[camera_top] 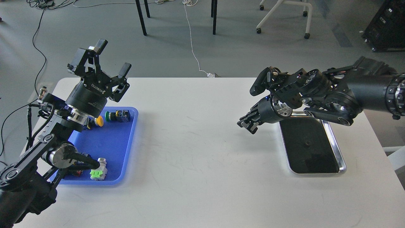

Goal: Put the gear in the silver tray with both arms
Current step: 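Carry the gear into the silver tray and open the right gripper, then withdraw the right gripper up from the silver tray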

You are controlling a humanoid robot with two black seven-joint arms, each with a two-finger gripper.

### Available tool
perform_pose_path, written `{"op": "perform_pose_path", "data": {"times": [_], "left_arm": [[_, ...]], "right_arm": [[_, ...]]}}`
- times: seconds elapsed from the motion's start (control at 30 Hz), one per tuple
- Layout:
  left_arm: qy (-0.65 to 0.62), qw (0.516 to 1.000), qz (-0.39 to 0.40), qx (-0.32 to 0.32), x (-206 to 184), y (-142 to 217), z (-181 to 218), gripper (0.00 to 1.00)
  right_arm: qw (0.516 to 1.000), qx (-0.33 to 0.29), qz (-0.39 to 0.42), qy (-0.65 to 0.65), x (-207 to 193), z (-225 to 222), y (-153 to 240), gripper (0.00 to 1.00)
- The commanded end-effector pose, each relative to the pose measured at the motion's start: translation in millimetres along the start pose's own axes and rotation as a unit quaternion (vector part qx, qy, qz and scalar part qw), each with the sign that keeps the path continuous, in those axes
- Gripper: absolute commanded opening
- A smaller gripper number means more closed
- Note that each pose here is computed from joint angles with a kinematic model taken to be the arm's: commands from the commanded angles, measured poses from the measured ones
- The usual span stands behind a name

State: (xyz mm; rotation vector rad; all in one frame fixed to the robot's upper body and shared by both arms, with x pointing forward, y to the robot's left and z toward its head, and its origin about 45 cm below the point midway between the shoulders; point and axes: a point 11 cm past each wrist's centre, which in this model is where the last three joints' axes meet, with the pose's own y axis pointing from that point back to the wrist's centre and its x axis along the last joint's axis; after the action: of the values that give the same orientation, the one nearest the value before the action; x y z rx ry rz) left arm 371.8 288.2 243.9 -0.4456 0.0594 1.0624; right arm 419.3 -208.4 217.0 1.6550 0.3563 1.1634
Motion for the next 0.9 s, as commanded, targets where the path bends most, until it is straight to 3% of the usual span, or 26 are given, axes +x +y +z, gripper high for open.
{"op": "perform_pose_path", "data": {"times": [0.0,0.17,0.33,0.53,0.87], "left_arm": [[0.001,1.000,-0.001,-0.001,-1.1,-0.5,0.0,0.98],[0.004,1.000,-0.005,-0.003,-4.5,-1.8,-0.1,0.98],[0.010,1.000,-0.006,-0.004,-7.8,-3.0,-2.9,0.98],[0.012,1.000,-0.007,-0.005,-9.7,-3.6,-4.6,0.98],[0.014,1.000,-0.005,-0.002,-9.5,-0.8,-6.9,0.98]], "right_arm": [[0.999,-0.035,-0.005,-0.025,-27.9,30.1,29.6,0.03],[0.995,-0.078,-0.039,-0.042,-85.3,61.3,61.0,0.04],[0.991,-0.086,-0.059,-0.079,-133.9,66.4,63.5,0.05],[0.990,-0.096,-0.058,-0.083,-154.4,72.1,55.6,0.06],[0.991,-0.101,-0.042,-0.079,-160.7,73.7,38.7,0.19]]}}
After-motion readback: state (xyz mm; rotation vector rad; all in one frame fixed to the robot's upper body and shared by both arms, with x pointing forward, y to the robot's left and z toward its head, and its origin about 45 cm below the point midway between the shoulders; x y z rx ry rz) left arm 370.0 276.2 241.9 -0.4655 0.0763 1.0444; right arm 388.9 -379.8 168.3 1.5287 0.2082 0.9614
